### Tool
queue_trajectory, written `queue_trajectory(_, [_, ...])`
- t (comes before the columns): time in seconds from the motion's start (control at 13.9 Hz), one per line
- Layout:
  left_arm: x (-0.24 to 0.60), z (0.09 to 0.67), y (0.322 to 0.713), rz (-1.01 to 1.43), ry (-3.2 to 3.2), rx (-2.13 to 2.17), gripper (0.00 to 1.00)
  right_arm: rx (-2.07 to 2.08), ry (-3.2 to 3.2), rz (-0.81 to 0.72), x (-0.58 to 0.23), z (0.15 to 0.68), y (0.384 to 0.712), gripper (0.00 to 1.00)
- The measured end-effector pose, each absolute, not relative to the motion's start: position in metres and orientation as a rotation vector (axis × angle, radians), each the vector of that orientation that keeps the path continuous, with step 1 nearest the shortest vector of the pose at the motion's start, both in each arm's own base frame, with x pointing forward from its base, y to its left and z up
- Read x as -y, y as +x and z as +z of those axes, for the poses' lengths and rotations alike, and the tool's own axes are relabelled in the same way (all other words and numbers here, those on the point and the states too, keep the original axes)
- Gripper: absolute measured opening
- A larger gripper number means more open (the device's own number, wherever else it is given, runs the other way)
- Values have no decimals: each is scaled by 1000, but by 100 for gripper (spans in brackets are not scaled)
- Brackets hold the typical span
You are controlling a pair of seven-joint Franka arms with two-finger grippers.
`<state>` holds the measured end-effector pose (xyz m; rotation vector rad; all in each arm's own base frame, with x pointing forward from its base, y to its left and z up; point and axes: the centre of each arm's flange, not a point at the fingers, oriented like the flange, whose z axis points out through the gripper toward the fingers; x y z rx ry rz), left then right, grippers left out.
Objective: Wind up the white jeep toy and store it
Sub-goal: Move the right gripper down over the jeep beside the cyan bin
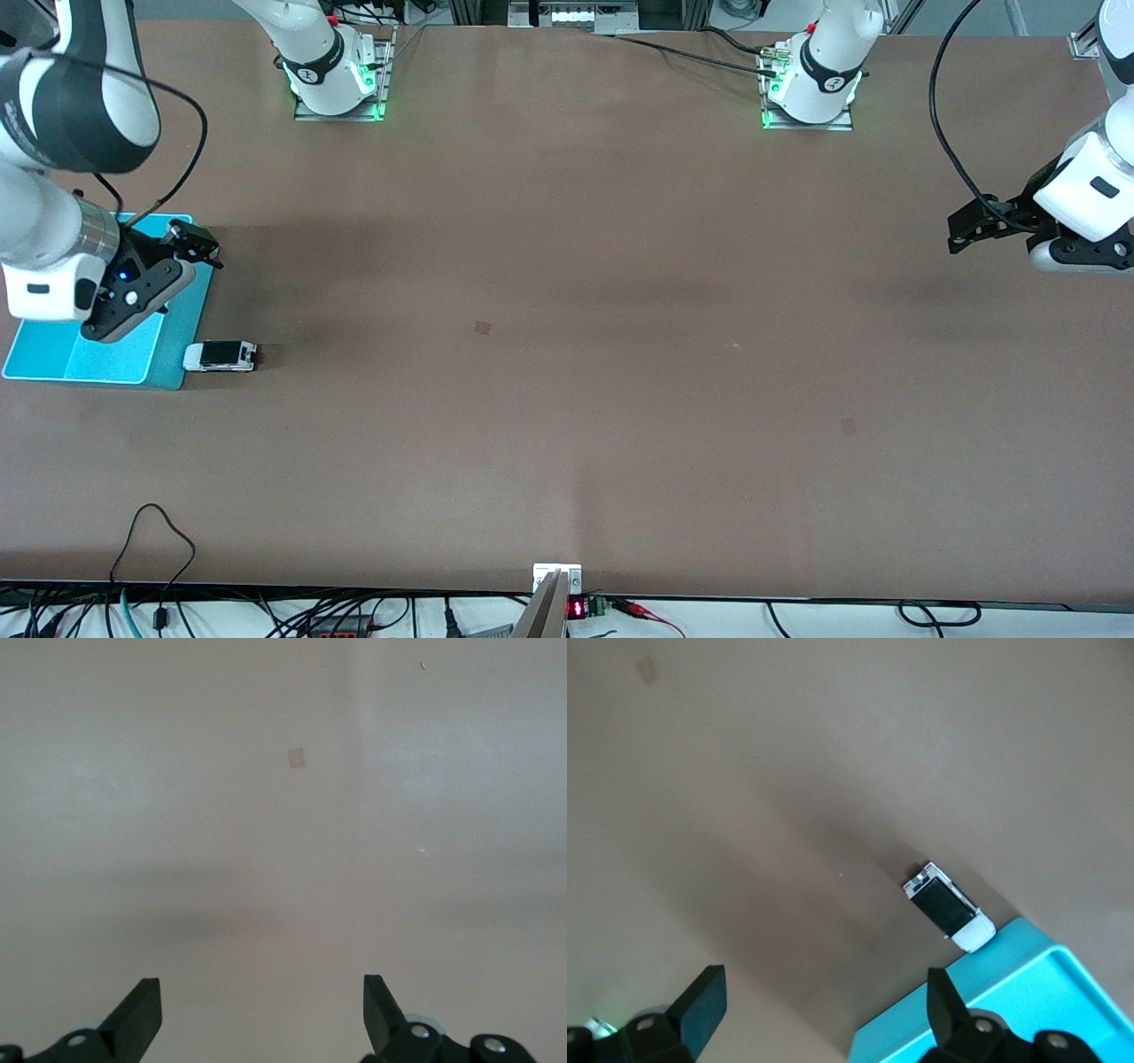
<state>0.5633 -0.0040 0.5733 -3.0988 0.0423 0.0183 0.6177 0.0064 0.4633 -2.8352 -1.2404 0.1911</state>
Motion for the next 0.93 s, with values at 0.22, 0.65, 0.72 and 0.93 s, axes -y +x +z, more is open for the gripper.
queue_trajectory(0.22, [4,573,563,19,-3099,-43,100,1441,-2704,228,23,413,632,100])
queue_trajectory(0.65, [7,575,562,23,-3099,-50,100,1838,-2405,213,81,306,652,100])
queue_trajectory(0.72, [8,575,562,23,-3099,-52,100,1870,-2374,212,87,295,653,100])
queue_trajectory(0.93, [8,575,562,25,-3098,-54,100,1925,-2344,188,95,274,652,100])
